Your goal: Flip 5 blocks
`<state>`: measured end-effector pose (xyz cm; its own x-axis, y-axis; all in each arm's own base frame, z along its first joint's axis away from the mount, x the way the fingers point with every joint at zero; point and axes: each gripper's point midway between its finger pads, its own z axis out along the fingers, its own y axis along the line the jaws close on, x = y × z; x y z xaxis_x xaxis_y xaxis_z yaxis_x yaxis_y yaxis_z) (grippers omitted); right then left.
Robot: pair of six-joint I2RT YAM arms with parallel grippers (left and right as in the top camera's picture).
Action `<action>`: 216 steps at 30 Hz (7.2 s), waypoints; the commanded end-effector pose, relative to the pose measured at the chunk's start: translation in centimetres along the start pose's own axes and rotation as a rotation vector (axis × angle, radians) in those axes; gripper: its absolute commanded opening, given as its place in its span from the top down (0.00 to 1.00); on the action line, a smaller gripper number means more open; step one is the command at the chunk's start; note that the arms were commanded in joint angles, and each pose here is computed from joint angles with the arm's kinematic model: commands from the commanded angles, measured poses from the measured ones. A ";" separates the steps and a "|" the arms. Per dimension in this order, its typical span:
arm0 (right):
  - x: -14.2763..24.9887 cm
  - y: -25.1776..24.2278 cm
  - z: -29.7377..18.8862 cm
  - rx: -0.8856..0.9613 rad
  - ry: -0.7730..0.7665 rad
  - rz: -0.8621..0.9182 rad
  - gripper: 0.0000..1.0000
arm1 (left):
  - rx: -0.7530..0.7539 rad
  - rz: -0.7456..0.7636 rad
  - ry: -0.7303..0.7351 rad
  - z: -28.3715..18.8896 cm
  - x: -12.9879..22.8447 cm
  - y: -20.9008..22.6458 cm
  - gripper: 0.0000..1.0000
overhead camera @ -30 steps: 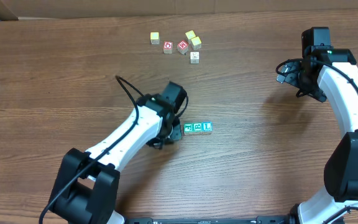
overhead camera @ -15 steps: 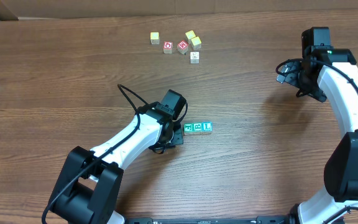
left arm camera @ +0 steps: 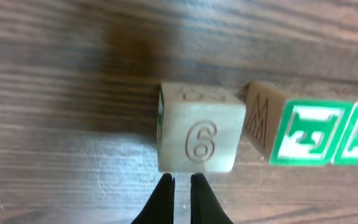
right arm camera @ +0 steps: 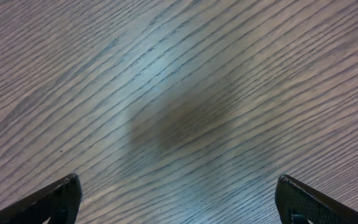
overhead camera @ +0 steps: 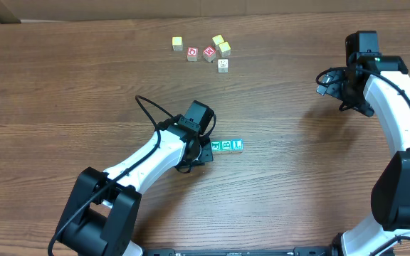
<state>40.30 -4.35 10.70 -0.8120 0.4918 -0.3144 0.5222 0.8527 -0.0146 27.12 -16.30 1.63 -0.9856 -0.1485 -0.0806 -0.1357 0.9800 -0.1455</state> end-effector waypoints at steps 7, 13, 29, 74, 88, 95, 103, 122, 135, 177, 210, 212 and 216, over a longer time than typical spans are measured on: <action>-0.7 0.2 -0.9 -0.014 -0.031 -0.001 0.00 | -0.069 0.030 -0.102 -4.2 -2.3 0.2 0.96; -0.7 0.2 -0.9 -0.014 -0.031 -0.001 0.00 | -0.172 0.015 -0.121 -3.2 -2.6 2.1 0.96; -0.7 0.2 -0.9 -0.014 -0.031 -0.001 0.00 | -0.187 0.002 -0.078 0.4 -2.8 2.0 0.96; -0.7 0.2 -0.9 -0.014 -0.031 -0.001 0.00 | -0.058 -0.052 -0.253 -9.7 -10.7 1.0 0.90; -0.7 0.2 -0.9 -0.014 -0.031 -0.001 0.00 | -0.009 -0.087 -0.325 -15.9 -15.8 5.4 0.32; -0.7 0.2 -0.9 -0.014 -0.031 -0.001 0.00 | -0.061 -0.174 -0.360 -16.5 -17.2 9.3 0.00; -0.7 0.2 -0.9 -0.014 -0.031 -0.001 0.00 | -0.183 -0.238 -0.361 -16.8 -16.9 13.2 0.00; -2.5 2.1 -1.1 -0.104 -0.097 0.013 0.00 | -0.271 -0.258 -0.359 -17.1 -16.5 15.1 0.00; -1.2 11.7 -4.6 -0.660 0.019 -0.050 0.00 | -0.271 -0.258 -0.359 -17.1 -16.5 15.1 0.00; 5.9 33.3 3.8 -0.500 -0.276 -0.459 0.34 | -0.271 -0.258 -0.359 -17.1 -16.5 15.1 0.00; 4.4 34.6 7.2 -0.479 -0.389 -0.418 0.64 | -0.271 -0.258 -0.359 -17.1 -16.5 15.1 0.00; 4.0 34.6 6.2 -0.489 -0.401 -0.414 0.70 | -0.271 -0.258 -0.359 -17.1 -16.5 15.1 0.01; 3.0 34.7 3.0 -0.516 -0.432 -0.402 0.74 | -0.271 -0.258 -0.359 -17.1 -16.5 15.1 0.00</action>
<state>56.25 26.07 1.45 -0.7332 0.0823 -0.6750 -0.0544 0.9824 0.1788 39.38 2.67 16.95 -0.8340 -0.3860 -0.3942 -0.4351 0.8995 0.0399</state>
